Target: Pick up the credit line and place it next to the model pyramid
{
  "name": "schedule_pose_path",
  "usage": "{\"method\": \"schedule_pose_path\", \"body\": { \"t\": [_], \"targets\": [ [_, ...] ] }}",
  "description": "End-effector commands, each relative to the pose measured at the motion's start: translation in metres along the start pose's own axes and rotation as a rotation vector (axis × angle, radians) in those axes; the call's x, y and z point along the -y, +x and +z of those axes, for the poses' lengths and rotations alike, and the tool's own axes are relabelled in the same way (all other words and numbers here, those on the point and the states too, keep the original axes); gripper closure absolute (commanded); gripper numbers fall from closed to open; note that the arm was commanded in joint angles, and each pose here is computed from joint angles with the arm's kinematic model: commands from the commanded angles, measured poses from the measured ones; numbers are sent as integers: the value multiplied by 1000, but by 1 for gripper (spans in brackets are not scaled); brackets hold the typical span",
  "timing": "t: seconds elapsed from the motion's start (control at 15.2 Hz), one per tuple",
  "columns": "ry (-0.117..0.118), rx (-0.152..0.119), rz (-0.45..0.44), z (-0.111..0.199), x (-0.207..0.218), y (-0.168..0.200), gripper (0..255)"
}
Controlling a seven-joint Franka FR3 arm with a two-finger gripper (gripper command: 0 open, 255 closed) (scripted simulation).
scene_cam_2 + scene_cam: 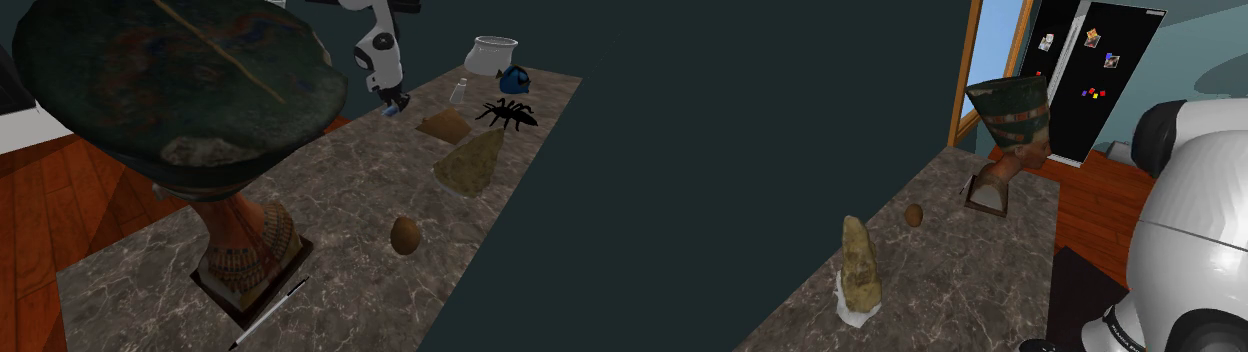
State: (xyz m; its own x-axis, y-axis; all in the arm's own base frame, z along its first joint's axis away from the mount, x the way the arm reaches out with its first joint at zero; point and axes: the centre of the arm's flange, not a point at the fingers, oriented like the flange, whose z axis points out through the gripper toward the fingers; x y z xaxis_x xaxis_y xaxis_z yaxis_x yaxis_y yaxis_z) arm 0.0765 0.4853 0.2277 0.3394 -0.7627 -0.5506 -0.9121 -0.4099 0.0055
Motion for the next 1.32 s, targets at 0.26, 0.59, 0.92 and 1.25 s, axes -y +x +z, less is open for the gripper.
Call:
{"method": "schedule_pose_path", "body": {
  "t": [0.26, 0.59, 0.92, 1.25],
  "targets": [
    [1, 0, 0, 11, 1, 9, 255],
    [1, 0, 0, 11, 1, 9, 255],
    [1, 0, 0, 11, 1, 9, 0],
    [1, 0, 0, -39, 1, 9, 0]
  ]
}}
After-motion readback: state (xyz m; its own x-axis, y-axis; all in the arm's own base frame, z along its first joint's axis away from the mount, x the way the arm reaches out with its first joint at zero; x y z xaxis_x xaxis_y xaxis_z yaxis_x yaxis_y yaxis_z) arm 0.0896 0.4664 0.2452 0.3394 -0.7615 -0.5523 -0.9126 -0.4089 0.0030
